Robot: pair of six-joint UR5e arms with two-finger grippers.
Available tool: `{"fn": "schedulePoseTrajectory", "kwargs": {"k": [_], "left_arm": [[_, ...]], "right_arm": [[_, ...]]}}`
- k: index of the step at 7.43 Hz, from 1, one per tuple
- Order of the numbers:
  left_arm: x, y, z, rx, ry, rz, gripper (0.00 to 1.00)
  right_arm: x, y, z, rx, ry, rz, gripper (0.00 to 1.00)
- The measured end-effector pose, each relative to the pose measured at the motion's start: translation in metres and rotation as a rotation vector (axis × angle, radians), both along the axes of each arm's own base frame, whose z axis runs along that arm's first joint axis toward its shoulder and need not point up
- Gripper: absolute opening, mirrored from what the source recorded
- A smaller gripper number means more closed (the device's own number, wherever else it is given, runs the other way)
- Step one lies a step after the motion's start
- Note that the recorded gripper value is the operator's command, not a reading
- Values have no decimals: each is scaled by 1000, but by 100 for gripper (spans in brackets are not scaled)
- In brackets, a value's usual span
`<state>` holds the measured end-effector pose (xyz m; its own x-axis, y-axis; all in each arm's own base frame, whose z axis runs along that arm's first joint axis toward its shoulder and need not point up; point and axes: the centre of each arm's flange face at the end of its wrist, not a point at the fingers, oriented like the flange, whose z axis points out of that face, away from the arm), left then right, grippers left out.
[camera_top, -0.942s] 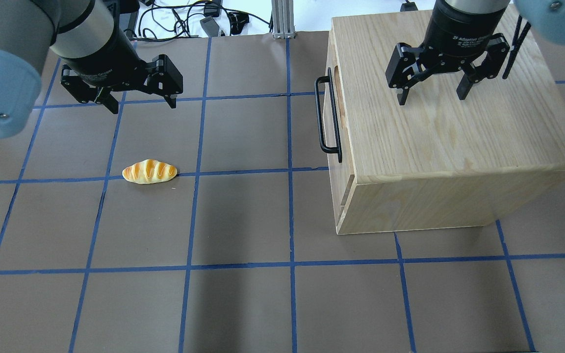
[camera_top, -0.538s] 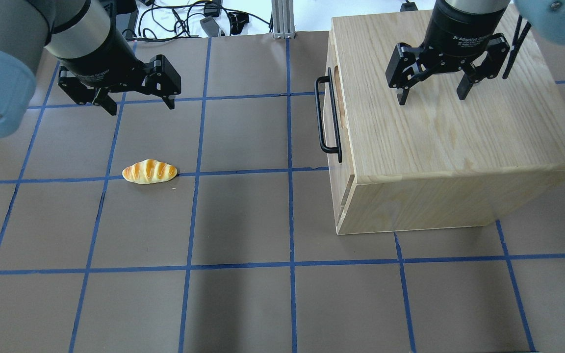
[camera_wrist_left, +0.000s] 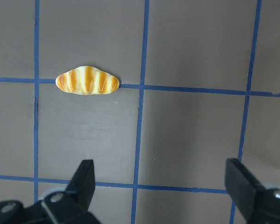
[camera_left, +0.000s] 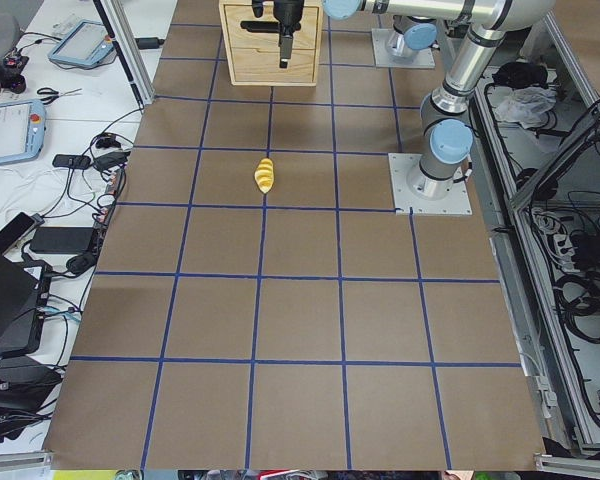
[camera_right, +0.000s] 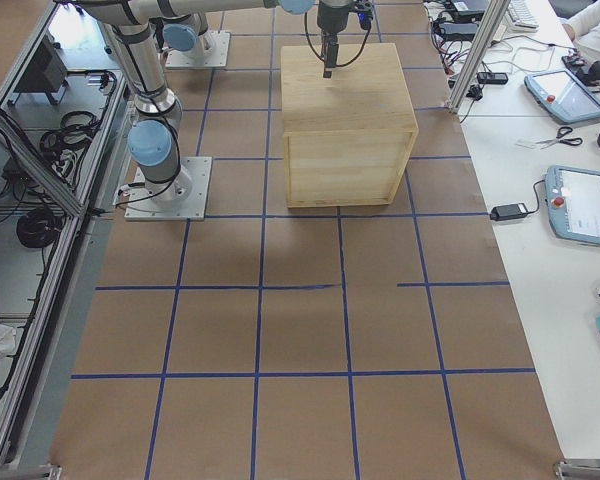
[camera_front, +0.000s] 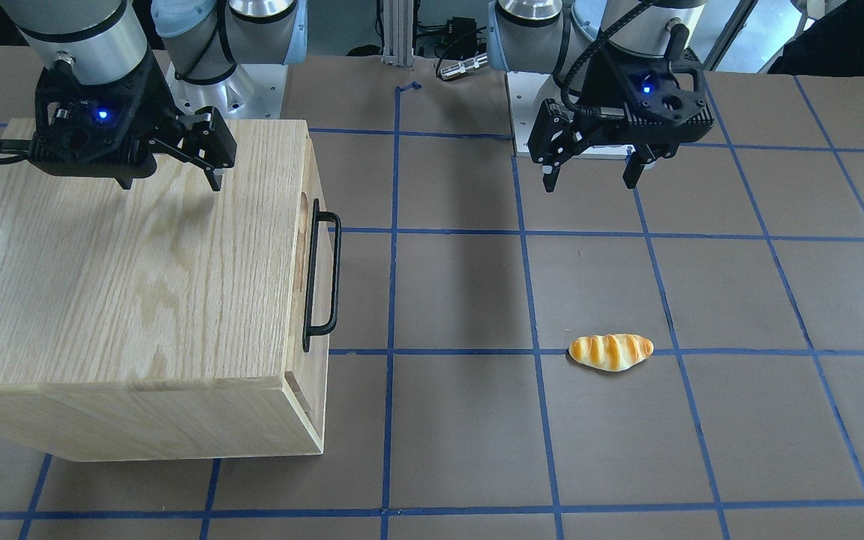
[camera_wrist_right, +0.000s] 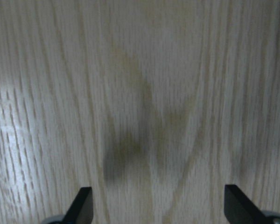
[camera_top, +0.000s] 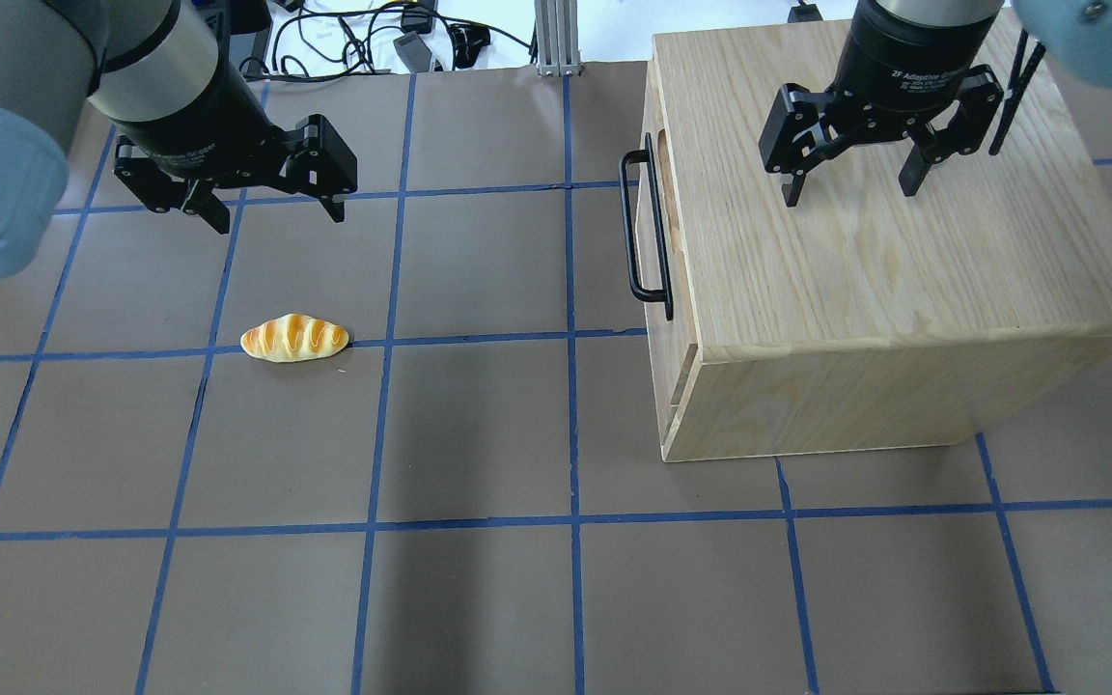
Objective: Open upper drawer
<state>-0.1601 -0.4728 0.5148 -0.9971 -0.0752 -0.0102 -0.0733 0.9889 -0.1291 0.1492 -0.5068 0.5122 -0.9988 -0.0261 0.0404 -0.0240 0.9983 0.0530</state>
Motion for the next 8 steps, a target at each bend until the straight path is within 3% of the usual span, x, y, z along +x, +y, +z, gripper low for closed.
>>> {"fn": "schedulePoseTrajectory", "kwargs": {"k": [6,8], "left_arm": [[-4,-3,-9,37,4,0,100],[-22,-11,-23,60,40,-23,100]], "right_arm": [[0,0,0,0,0,0,100],[0,0,0,0,0,1,100]]}}
